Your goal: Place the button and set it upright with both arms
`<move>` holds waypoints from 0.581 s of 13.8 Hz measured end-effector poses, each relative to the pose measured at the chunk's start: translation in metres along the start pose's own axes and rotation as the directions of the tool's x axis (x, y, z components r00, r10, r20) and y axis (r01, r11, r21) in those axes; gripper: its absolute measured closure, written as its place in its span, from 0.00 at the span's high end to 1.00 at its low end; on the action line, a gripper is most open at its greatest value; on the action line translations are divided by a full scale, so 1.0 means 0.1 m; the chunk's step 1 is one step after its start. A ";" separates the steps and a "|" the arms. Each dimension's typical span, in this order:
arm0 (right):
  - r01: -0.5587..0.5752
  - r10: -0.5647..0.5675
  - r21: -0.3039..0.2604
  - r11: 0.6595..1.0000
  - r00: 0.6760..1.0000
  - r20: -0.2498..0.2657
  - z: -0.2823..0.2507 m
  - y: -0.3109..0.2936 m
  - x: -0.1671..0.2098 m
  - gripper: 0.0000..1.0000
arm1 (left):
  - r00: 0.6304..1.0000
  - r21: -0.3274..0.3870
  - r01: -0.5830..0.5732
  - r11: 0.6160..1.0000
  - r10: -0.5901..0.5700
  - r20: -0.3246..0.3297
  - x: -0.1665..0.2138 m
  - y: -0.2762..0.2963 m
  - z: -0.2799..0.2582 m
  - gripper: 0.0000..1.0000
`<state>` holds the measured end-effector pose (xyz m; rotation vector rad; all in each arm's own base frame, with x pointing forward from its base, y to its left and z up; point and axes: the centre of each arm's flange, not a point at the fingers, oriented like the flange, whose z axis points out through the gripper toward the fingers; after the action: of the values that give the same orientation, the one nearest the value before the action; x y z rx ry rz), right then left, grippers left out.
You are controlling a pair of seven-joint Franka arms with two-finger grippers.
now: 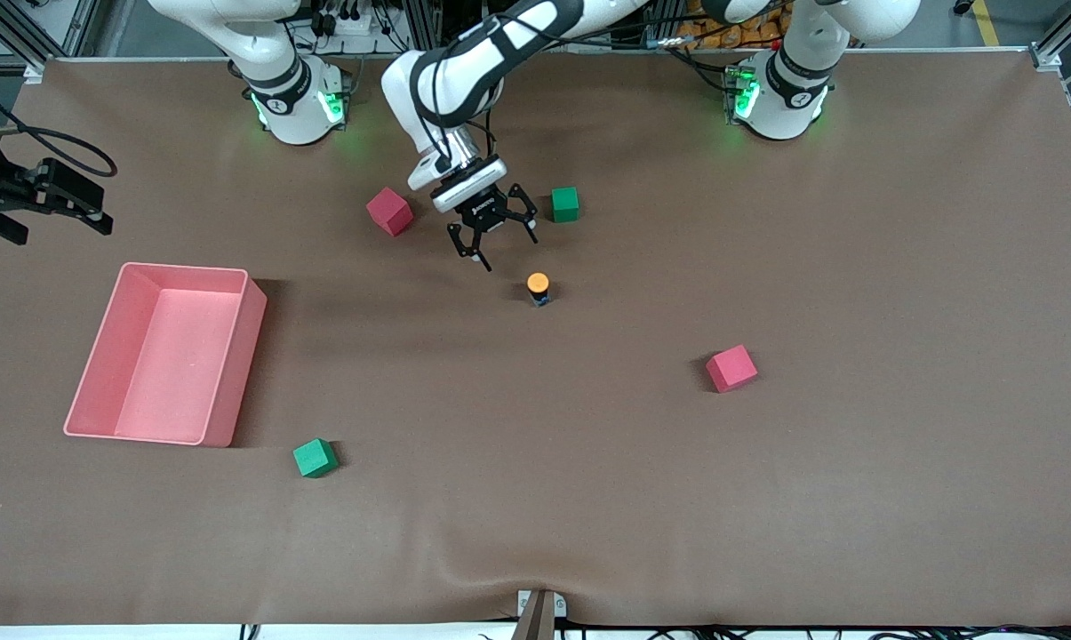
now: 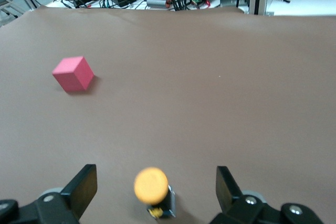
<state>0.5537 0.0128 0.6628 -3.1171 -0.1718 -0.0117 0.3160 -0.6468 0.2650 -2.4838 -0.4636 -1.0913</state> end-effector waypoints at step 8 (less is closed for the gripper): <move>0.001 -0.001 0.000 1.000 1.000 0.000 0.00 0.00 0.00 1.00 | 0.945 -0.035 -0.226 0.973 0.228 0.236 1.83 -0.35 0.63 1.00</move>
<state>0.5537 0.0131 0.6627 -3.1170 -0.1726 -0.0115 0.4573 -0.5605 0.3711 -2.6088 -0.2299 -0.7099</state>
